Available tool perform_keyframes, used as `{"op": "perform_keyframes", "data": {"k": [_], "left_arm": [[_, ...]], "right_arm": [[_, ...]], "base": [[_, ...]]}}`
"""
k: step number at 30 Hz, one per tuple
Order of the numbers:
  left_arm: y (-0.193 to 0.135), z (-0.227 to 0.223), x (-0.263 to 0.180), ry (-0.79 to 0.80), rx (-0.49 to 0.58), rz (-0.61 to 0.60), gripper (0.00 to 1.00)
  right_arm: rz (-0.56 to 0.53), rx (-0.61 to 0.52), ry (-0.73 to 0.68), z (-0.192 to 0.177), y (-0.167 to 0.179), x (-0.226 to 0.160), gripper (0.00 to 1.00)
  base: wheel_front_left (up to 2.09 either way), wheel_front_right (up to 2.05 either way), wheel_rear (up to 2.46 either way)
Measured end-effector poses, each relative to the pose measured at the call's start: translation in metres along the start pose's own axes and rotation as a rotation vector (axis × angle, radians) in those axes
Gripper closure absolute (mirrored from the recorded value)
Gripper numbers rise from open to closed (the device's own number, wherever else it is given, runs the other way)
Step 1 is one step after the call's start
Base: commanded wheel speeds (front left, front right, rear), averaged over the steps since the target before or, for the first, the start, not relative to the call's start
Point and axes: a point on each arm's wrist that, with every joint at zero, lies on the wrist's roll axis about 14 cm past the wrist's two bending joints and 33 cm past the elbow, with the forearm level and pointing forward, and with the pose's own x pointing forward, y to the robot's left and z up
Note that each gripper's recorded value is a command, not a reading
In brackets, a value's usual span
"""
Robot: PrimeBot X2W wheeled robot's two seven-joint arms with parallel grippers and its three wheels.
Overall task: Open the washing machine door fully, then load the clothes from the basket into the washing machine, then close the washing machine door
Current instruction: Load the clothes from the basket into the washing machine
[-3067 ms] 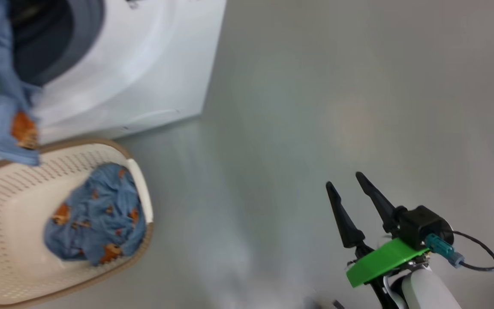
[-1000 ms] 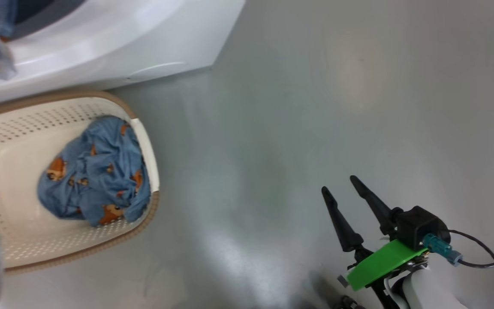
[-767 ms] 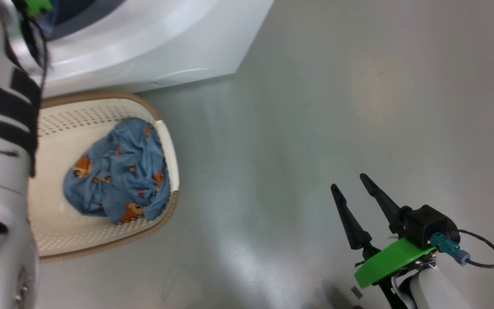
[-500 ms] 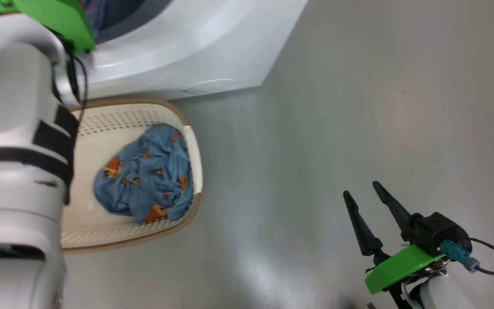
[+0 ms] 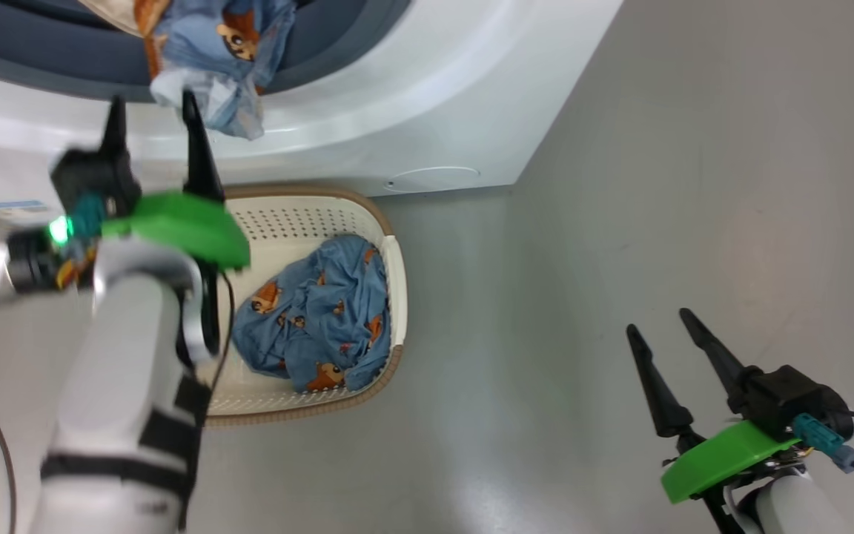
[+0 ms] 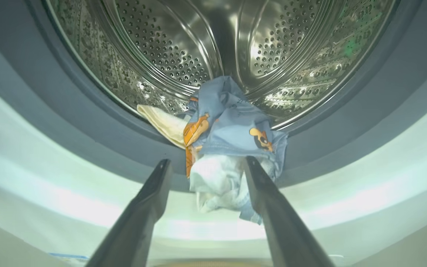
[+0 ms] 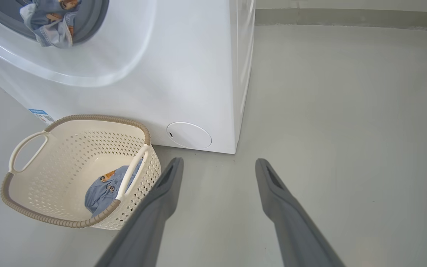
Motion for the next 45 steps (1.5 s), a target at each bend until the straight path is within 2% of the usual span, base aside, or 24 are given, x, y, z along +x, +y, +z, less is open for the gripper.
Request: {"op": "perform_keyframes", "data": {"k": [8,21,32,45], "left_arm": [[0.020,-0.031,-0.068,0.082,-0.048,0.044,0.00],[0.031,-0.049,-0.155,0.174,-0.117,0.114,0.00],[0.036,-0.054,-0.182,0.235,-0.117,0.142,0.00],[0.023,-0.045,-0.176,0.223,-0.118,0.102,0.00]], "right_arm": [[-0.002,-0.018,-0.011,0.005,-0.003,-0.002,0.00],[0.011,-0.042,-0.043,0.017,0.001,-0.009,0.00],[-0.013,-0.050,-0.066,0.025,-0.007,-0.012,0.00],[-0.033,-0.043,-0.053,0.020,-0.010,-0.021,0.00]], "base": [[0.00,0.00,0.00],[0.00,0.00,0.00],[0.00,0.00,0.00],[0.00,0.00,0.00]]}}
